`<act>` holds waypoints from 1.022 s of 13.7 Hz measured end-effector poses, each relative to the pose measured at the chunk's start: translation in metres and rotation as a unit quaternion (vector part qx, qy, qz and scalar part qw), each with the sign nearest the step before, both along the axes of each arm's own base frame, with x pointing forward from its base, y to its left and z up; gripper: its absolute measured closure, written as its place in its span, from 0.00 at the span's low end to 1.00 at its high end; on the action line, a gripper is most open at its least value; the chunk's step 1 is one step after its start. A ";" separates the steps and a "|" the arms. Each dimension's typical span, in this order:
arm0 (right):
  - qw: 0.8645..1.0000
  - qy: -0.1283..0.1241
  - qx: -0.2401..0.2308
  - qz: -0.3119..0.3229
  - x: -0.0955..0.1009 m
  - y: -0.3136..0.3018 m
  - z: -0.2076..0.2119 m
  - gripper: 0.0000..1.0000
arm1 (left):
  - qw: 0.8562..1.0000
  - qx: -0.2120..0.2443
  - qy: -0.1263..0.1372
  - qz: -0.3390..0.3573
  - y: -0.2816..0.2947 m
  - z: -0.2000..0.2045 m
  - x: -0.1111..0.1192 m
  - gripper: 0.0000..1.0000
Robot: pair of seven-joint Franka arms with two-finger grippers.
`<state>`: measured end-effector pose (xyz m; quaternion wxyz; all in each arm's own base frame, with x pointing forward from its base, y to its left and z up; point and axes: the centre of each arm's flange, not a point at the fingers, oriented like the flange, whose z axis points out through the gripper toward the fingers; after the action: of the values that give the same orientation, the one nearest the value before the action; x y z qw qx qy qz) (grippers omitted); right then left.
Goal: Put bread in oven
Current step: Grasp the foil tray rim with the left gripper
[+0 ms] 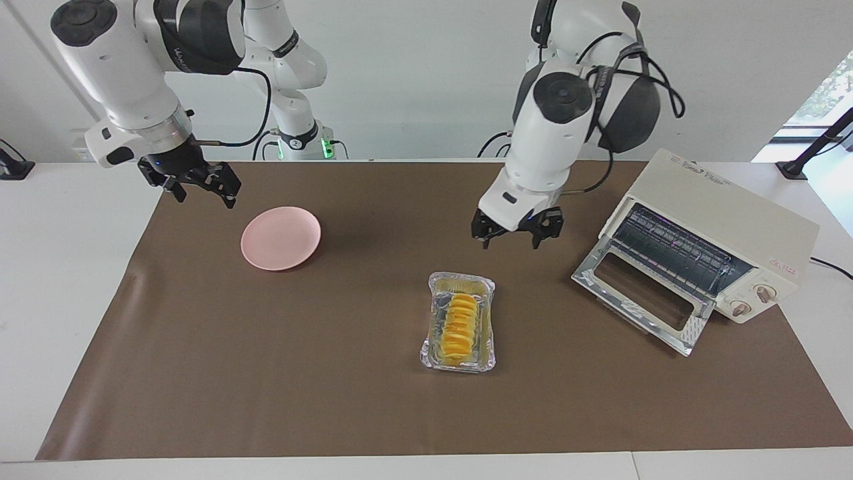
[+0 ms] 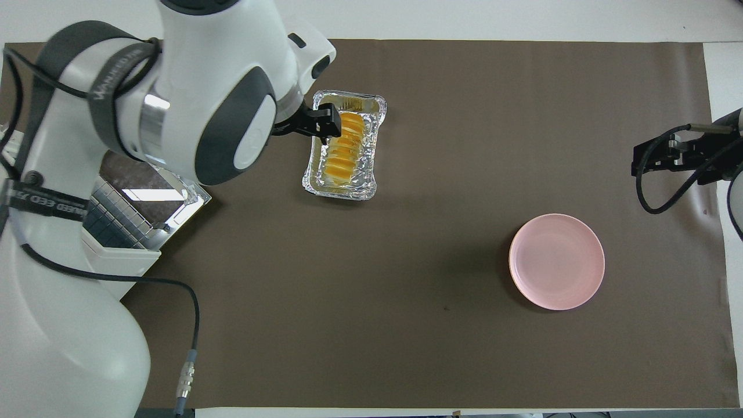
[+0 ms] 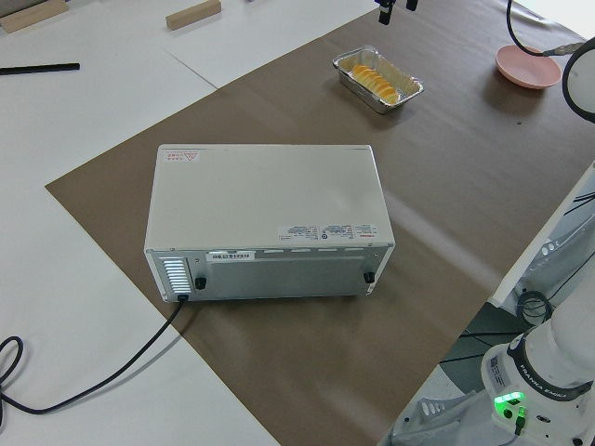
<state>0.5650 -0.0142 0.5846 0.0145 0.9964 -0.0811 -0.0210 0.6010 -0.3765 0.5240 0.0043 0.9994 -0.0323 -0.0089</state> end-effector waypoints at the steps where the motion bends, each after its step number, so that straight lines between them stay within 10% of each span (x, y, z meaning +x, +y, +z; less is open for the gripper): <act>1: 1.000 -0.001 0.000 0.011 0.000 0.001 0.000 0.00 | 1.000 -0.001 -0.006 0.002 -0.030 -0.015 -0.009 0.00; 14: 0.998 0.006 0.003 0.064 -0.001 0.003 -0.001 0.00 | 0.999 -0.008 -0.047 -0.018 -0.095 -0.184 -0.013 0.00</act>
<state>0.5641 -0.0108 0.5832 0.0132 0.9994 -0.0175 -0.0265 0.5880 -0.4716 0.3397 0.0108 0.9980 -0.0502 0.0382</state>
